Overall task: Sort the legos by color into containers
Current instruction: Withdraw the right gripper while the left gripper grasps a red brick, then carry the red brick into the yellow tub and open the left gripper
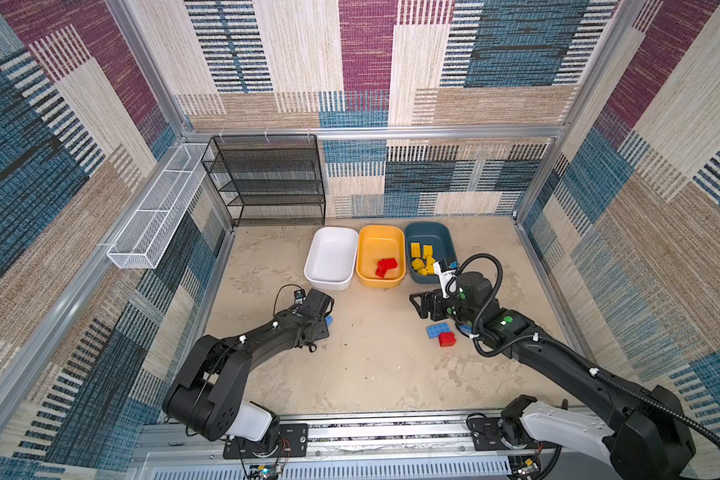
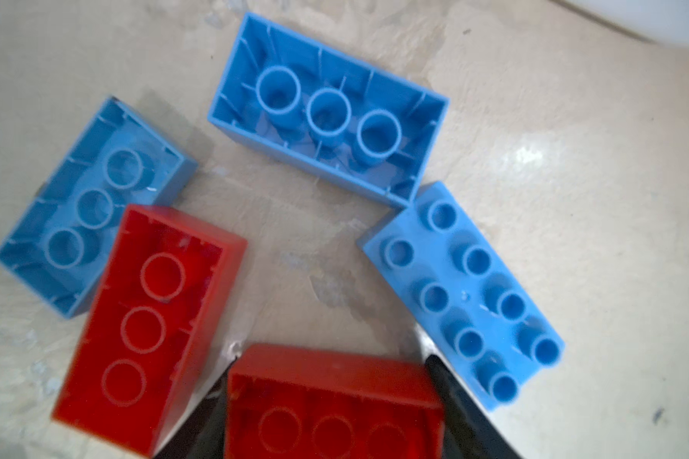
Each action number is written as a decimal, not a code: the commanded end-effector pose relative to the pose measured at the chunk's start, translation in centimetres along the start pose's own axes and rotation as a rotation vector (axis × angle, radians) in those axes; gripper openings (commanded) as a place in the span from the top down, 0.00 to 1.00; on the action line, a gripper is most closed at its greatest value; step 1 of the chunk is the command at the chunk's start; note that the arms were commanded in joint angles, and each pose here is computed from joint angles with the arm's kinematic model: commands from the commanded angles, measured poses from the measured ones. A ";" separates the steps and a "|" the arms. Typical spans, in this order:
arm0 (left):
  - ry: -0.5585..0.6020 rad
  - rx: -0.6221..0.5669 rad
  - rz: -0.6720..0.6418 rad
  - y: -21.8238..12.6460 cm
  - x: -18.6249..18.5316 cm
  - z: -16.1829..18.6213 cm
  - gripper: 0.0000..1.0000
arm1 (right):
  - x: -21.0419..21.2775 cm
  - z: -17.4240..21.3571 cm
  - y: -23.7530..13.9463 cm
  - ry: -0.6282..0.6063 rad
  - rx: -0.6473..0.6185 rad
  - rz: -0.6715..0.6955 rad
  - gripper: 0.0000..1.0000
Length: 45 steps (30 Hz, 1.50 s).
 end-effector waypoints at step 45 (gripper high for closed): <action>0.219 0.130 0.245 -4.1 -22.2 -12.8 0.52 | -0.8 4.3 -0.6 0.301 -0.259 -0.145 0.09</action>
Point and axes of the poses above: each gripper's point midway between its finger pads, its own y axis out along the fingers, its own x axis along the line the jaws close on, z = x × y, the point moved 4 cm from there along -y, back along the fingers, and after that the axes turned 6 degrees about -y, right-handed, at the moved point
